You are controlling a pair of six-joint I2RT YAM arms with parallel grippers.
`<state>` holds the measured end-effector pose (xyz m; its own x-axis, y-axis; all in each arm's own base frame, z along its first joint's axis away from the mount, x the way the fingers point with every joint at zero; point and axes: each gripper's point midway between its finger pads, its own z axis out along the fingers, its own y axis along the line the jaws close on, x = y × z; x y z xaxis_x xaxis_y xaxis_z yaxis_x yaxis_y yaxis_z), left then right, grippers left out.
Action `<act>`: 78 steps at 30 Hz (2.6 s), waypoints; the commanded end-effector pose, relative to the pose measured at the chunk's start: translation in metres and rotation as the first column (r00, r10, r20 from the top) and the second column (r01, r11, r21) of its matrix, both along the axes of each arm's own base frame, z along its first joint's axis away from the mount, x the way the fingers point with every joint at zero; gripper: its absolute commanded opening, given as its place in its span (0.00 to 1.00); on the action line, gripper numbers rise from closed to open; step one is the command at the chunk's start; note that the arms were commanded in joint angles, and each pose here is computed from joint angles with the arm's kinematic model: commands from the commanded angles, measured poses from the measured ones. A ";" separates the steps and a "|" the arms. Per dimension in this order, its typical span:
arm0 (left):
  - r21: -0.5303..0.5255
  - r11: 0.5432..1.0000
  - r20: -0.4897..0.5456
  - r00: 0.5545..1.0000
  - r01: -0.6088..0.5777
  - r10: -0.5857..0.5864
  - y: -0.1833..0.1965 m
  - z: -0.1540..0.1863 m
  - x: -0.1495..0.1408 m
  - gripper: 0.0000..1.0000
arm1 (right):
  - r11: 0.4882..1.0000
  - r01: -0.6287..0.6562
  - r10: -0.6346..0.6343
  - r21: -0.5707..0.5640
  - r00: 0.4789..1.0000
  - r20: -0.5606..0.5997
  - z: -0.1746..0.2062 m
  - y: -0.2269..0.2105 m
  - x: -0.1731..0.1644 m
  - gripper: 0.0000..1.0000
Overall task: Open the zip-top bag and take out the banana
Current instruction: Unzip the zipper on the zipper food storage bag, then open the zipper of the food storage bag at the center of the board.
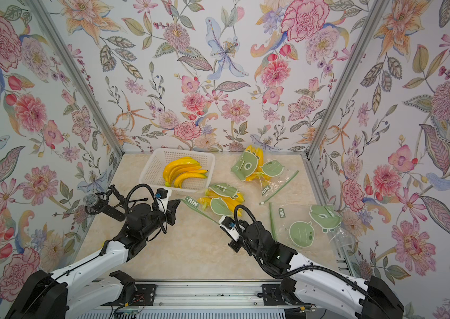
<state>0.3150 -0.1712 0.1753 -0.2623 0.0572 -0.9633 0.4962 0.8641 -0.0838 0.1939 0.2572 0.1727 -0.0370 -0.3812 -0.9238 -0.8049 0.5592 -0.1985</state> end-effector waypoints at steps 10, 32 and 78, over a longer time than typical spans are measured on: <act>-0.040 0.989 0.059 0.988 -0.143 0.146 0.030 0.017 0.024 0.00 | 0.998 0.017 -0.020 -0.056 0.998 -0.064 -0.019 -0.009 -0.007 0.00; 0.116 0.974 0.110 0.972 0.193 -0.206 -0.039 0.003 -0.037 0.00 | 1.000 -0.007 0.008 0.004 0.998 -0.059 0.053 0.039 0.023 0.41; 0.126 0.970 0.131 0.966 0.207 -0.223 -0.064 0.010 -0.027 0.00 | 0.948 0.165 -0.220 -0.271 0.958 -0.184 -0.029 0.001 0.049 0.05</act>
<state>0.2750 -0.2267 0.1574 -0.1500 0.2679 -0.9517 0.6946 0.7136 0.0913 0.2376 0.2804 0.1397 -0.2634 -0.6005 -0.7550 -0.8061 0.5670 -0.1697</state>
